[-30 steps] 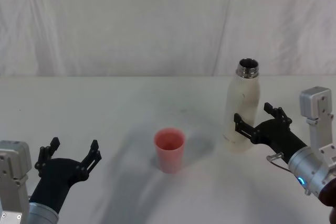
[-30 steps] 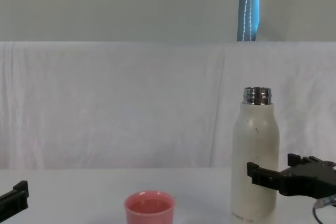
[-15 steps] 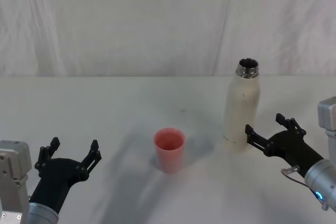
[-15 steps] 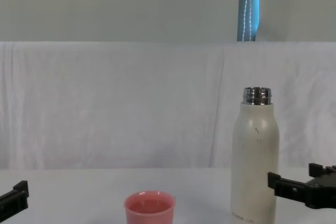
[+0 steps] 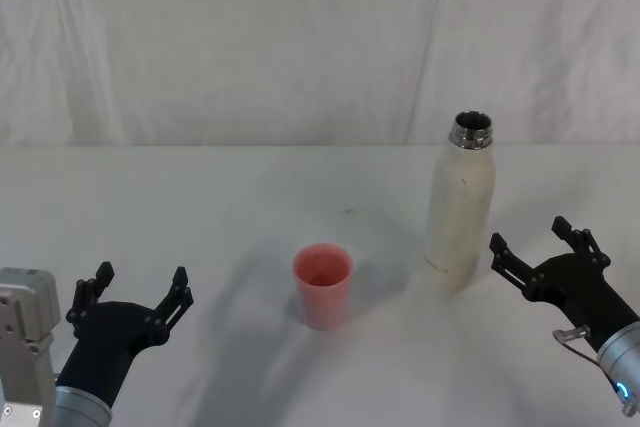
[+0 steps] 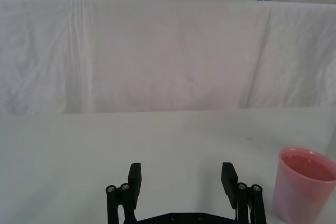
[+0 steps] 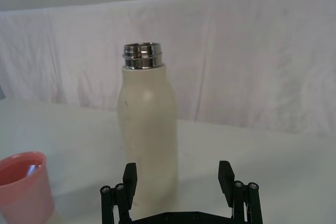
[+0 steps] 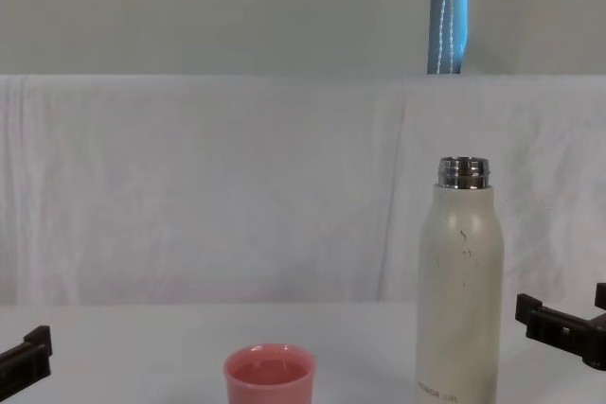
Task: Grasp the thermos with one hand and pour water into the cup lid.
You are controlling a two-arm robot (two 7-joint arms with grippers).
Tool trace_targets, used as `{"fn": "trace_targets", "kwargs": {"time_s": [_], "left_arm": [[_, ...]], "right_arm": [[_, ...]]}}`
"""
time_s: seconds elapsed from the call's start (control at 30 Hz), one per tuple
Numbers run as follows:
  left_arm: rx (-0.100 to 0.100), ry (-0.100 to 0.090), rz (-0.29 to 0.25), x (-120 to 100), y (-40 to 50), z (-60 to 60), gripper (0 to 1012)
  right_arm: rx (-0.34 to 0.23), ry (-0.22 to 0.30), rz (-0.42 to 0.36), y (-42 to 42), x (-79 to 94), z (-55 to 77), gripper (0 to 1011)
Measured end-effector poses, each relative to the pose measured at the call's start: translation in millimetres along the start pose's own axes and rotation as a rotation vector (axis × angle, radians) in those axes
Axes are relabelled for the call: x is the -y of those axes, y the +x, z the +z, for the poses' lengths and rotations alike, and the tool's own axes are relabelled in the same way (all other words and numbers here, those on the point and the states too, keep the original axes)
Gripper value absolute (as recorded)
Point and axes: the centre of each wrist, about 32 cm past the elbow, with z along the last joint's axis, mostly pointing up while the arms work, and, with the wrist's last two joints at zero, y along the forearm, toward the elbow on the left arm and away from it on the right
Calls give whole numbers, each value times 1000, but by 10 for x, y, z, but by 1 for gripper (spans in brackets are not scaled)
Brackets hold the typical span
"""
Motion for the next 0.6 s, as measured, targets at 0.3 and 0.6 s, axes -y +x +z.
{"fn": "trace_targets", "kwargs": {"time_s": [0.3,0.6], "left_arm": [[0,0,0,0,0,0,1001],[0,0,0,0,0,0,1001]], "right_arm": [[15,20,55,-85,69,-35,1000],[61,35,75,-135,128,-121,1000]]}}
